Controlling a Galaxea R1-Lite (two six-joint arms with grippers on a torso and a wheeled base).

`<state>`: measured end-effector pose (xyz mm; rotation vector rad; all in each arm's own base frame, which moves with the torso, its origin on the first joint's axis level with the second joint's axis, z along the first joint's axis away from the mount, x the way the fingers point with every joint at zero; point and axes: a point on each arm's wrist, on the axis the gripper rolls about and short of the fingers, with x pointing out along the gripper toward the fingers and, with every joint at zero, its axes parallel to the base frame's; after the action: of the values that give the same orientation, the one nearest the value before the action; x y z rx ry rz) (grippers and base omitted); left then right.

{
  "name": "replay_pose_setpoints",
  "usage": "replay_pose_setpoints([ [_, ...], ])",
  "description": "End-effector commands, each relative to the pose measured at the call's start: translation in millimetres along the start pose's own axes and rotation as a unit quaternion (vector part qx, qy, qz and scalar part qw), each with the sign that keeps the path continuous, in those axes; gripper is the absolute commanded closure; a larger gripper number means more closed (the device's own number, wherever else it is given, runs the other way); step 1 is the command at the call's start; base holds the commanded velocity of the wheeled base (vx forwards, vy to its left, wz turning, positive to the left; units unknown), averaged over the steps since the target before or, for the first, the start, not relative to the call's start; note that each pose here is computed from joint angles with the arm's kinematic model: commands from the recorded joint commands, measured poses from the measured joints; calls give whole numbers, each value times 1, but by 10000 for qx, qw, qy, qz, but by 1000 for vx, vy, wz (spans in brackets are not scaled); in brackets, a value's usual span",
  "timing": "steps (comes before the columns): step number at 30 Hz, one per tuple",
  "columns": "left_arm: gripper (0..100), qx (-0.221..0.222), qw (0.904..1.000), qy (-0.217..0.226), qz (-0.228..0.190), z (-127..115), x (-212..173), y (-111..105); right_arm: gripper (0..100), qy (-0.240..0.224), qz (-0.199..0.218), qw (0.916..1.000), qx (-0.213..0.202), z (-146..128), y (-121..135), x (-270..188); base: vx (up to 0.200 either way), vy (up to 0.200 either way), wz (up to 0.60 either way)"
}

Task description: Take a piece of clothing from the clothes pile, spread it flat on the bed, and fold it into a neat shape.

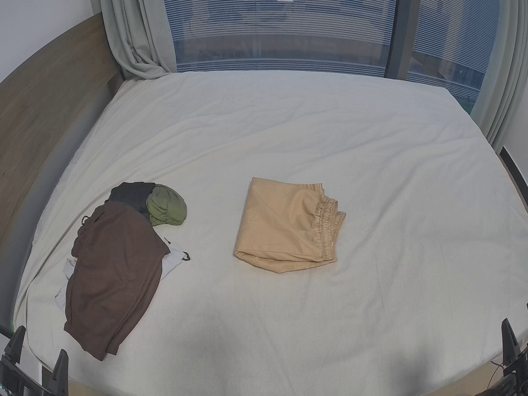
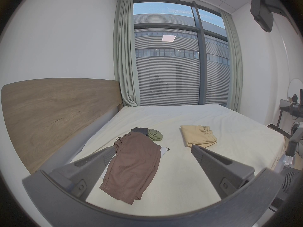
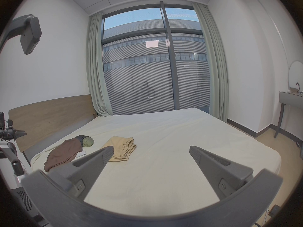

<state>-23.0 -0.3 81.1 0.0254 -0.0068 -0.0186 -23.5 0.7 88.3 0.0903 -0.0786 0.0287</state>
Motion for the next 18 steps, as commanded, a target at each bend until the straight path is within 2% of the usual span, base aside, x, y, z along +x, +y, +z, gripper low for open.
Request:
replay_pose_setpoints([
  [1, 0, 4, 10000, 10, 1, -5, 0, 0, 0, 23, -5, 10000, -28, -5, 0, 0, 0, 0, 0],
  [5, 0, -4, 10000, 18, 1, -5, 0, 0, 0, 66, -53, 9996, -286, -6, -1, 0, 0, 0, 0],
  [7, 0, -12, 10000, 18, 1, -5, 0, 0, 0, 612, -220, 9967, -482, -14, -2, -1, 0, 0, 0],
  [8, 0, -12, 10000, 18, 1, -5, 0, 0, 0, 651, -222, 9964, -490, -13, -2, -1, 0, 0, 0],
  [18, 0, -111, 9999, 18, 40, -5, 0, 0, 0, 413, -198, 9980, -445, -12, -2, 0, 0, 0, 0],
])
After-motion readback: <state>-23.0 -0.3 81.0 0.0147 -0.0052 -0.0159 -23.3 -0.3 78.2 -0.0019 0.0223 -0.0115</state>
